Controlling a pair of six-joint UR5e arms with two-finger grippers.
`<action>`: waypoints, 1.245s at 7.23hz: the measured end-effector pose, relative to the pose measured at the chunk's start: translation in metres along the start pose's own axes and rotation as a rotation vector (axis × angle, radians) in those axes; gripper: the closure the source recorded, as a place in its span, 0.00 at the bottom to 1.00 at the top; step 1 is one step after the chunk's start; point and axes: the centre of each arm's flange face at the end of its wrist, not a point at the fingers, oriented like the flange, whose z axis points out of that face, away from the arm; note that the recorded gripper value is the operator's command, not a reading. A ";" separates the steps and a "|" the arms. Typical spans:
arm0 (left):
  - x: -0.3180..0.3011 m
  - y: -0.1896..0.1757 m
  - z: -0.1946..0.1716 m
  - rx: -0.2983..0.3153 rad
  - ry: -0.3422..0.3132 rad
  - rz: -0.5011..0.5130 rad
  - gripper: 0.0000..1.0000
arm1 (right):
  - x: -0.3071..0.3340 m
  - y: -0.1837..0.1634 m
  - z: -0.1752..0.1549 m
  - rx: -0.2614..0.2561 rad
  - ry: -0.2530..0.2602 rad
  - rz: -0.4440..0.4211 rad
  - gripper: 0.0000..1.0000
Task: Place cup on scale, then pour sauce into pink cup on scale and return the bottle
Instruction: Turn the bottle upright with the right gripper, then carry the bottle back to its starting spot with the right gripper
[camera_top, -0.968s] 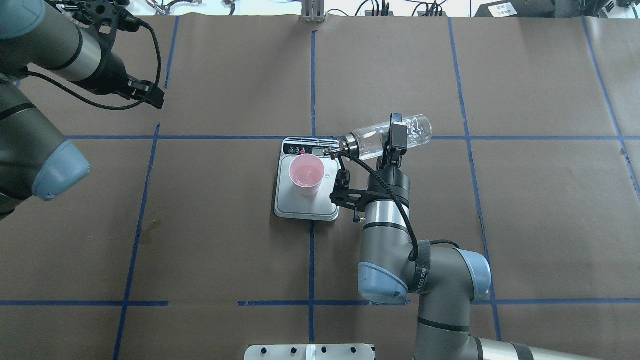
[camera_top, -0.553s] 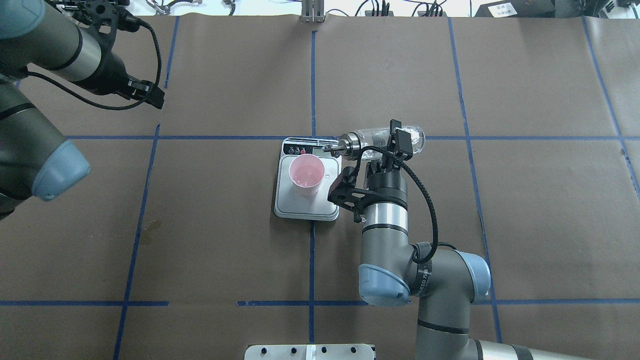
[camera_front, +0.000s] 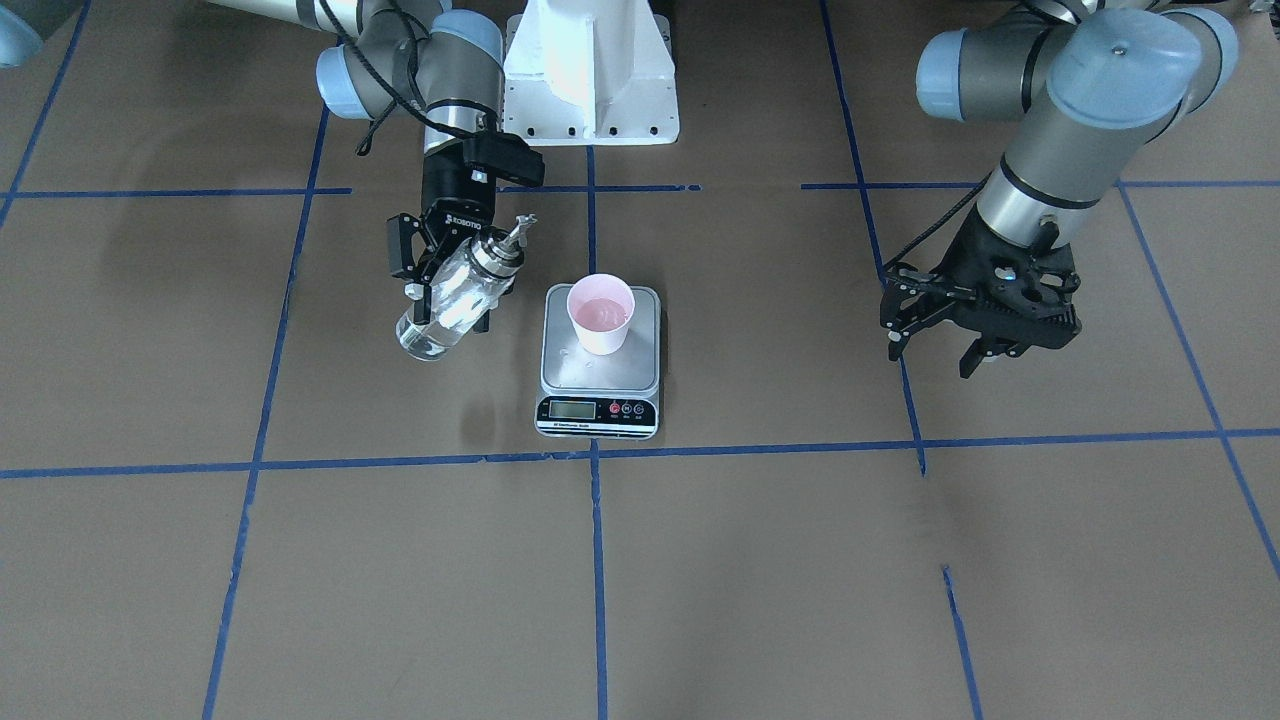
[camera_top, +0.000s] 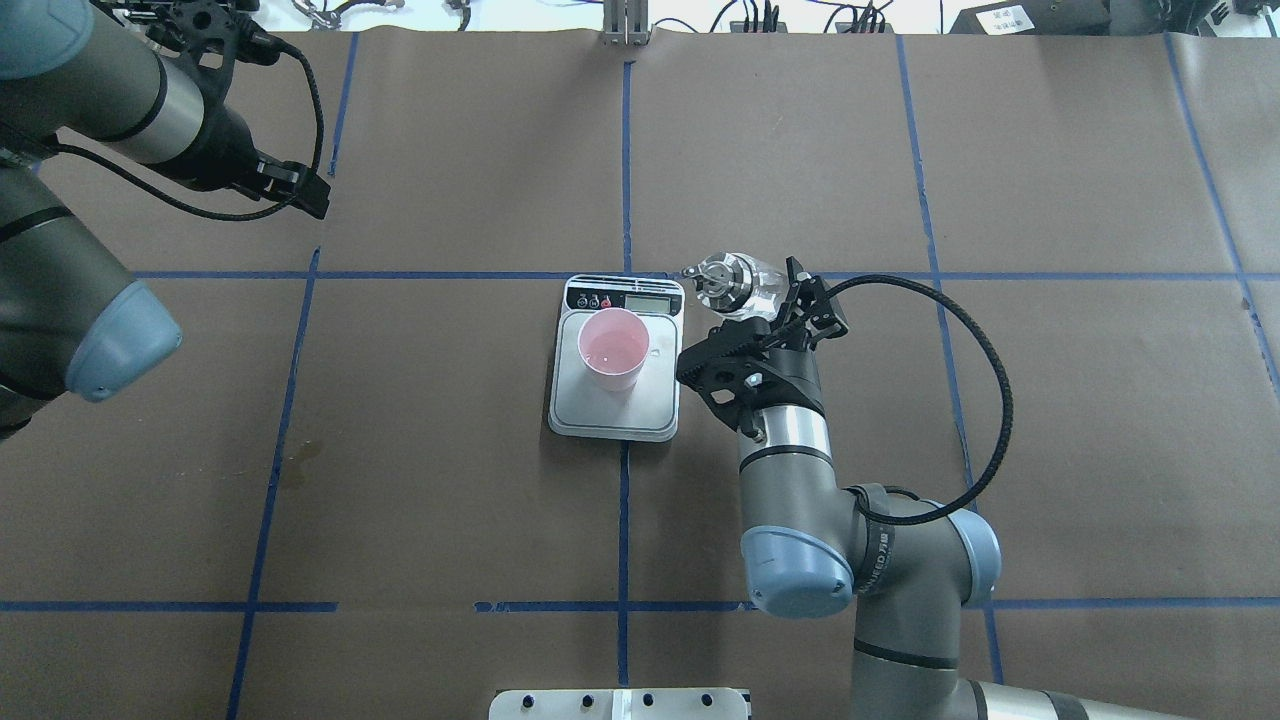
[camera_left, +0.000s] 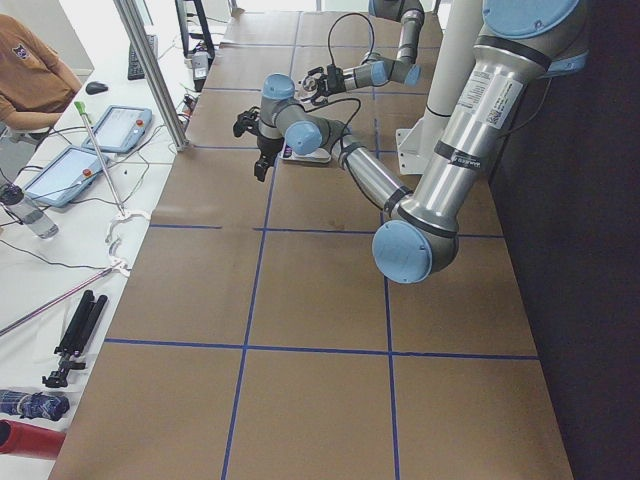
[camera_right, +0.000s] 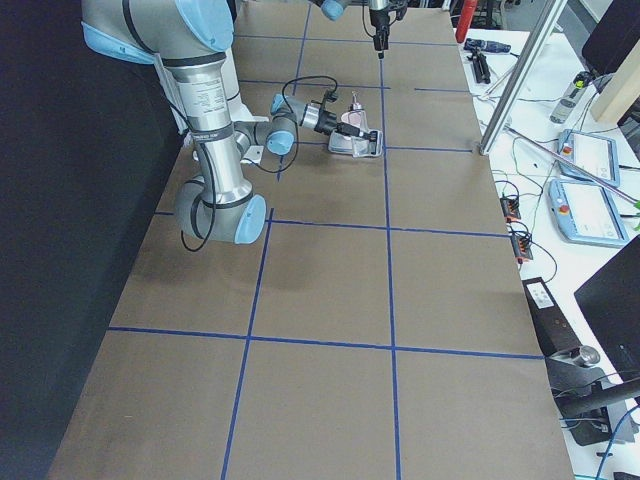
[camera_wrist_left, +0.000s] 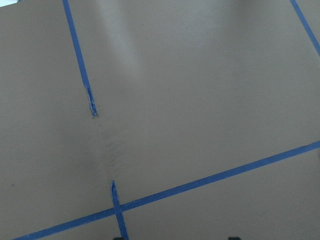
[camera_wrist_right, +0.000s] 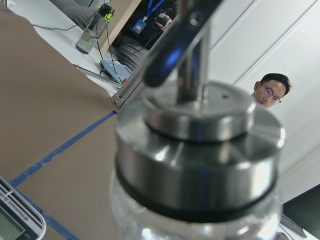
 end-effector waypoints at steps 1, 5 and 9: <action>0.000 0.000 0.001 -0.002 -0.001 -0.001 0.25 | 0.015 0.014 -0.002 0.009 -0.031 0.134 1.00; 0.000 0.000 0.003 -0.005 -0.001 -0.002 0.25 | 0.085 0.101 -0.003 0.015 -0.110 0.566 1.00; 0.001 -0.001 0.003 -0.004 0.000 -0.009 0.25 | 0.112 0.158 0.007 -0.014 -0.086 0.604 1.00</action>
